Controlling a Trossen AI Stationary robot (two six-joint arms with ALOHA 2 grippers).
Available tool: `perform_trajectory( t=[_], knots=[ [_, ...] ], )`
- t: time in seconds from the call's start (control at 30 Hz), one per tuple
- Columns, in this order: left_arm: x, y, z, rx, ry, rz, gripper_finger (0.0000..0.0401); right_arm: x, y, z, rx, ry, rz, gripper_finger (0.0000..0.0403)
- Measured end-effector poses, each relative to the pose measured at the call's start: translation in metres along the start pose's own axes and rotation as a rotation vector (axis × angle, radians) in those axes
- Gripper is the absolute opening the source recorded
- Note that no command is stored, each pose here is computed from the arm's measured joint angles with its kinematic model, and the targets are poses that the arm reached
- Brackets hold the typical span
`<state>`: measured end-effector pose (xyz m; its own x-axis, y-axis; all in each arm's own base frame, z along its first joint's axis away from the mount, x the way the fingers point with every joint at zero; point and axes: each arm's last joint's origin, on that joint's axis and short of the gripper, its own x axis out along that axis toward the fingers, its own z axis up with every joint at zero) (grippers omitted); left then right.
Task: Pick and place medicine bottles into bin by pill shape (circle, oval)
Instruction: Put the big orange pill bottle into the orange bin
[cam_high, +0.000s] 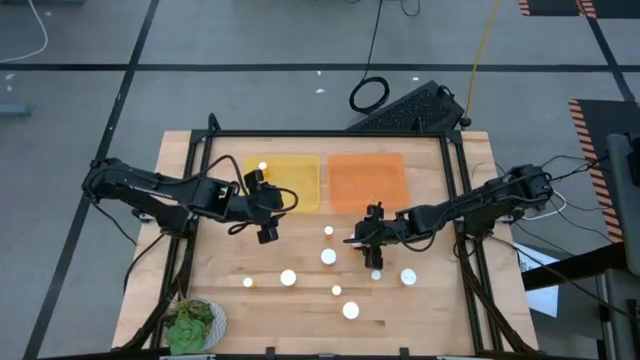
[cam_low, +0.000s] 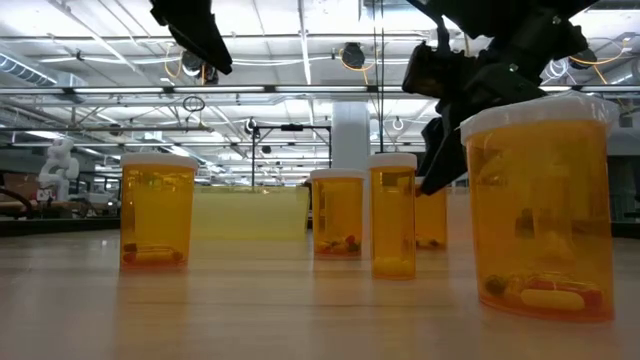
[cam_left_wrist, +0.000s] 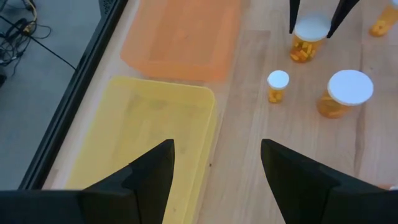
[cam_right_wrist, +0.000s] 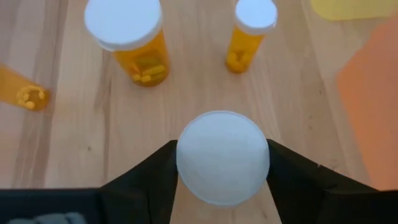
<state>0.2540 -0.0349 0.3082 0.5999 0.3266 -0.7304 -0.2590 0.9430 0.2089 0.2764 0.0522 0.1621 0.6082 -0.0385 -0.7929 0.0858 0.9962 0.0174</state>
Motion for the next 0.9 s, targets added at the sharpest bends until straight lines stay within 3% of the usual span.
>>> perform_trajectory(
  t=[0.23,0.53,0.9],
  knots=[
    [0.0,0.0,0.0,0.003,0.0,0.0,0.0243,-0.003,-0.004,0.003,0.013,-0.016,0.002,0.0226],
    [0.0,0.0,0.0,0.002,-0.001,0.0,0.0243,-0.038,-0.009,0.014,0.004,-0.132,0.024,0.0211],
    [0.0,0.0,0.001,-0.002,-0.005,-0.001,0.0243,-0.088,-0.056,0.025,0.04,-0.281,-0.082,0.0216]
  ],
)
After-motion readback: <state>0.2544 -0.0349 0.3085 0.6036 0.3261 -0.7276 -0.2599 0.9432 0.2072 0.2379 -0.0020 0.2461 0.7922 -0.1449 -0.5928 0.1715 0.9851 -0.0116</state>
